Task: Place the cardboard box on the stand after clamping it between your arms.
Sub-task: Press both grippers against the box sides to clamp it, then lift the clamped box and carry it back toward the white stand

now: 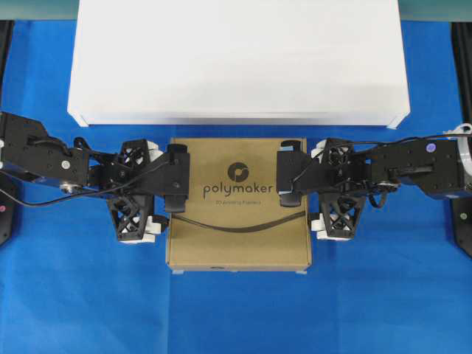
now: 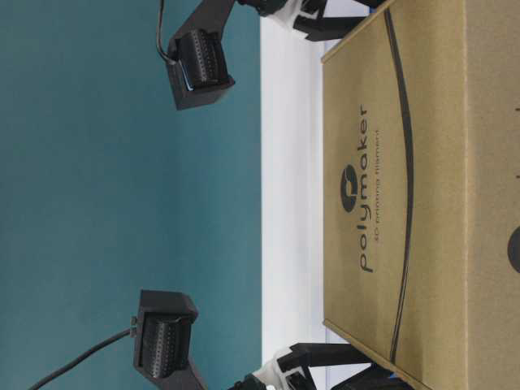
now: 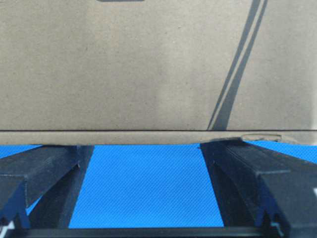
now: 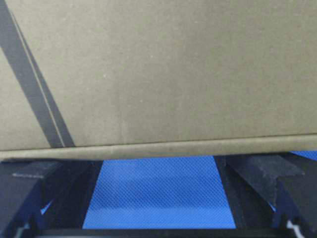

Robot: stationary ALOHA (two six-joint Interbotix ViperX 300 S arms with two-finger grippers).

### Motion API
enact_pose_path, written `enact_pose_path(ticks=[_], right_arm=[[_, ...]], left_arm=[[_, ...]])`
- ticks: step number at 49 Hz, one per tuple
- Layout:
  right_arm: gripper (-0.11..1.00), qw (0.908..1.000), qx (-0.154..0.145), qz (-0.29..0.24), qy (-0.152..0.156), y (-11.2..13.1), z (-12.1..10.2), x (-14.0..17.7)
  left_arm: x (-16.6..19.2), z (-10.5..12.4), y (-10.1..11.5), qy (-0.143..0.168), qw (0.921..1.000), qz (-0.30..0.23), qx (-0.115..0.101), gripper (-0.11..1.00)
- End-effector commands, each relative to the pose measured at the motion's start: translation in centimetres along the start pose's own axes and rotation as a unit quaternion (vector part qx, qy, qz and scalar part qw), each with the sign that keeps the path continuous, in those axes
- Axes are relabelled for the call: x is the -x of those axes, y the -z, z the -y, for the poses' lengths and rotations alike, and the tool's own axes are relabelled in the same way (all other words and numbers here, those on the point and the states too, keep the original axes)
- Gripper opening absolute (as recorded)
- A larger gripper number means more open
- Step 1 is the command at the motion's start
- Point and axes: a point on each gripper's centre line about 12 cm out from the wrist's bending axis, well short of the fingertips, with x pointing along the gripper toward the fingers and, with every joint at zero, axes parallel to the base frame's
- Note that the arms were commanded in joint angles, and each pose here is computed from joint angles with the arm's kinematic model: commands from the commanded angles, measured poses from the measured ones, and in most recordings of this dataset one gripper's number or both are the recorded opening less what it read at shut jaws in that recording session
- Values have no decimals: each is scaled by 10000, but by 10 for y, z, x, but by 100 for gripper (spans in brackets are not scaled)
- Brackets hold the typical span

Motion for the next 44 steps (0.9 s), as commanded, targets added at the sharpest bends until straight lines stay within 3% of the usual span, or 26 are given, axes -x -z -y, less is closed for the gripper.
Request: enact_pose_path(ticks=[1,12,24,44], right_arm=[[97,9992,-61,383,34,-22,5,10],[97,9977,-112,668,8,-46,4,36],[97,9989,-238,389,-124,-60,2,80],[97,9980,-273,529,-205,-84,1,158]], left_arm=[[7,0,-23,-10,9995,330,22,83],[32,-3,-52,-43,9989,474,0,83],[82,-5,-89,-83,9981,604,-4,83],[148,-9,-124,-132,9963,854,30,83]])
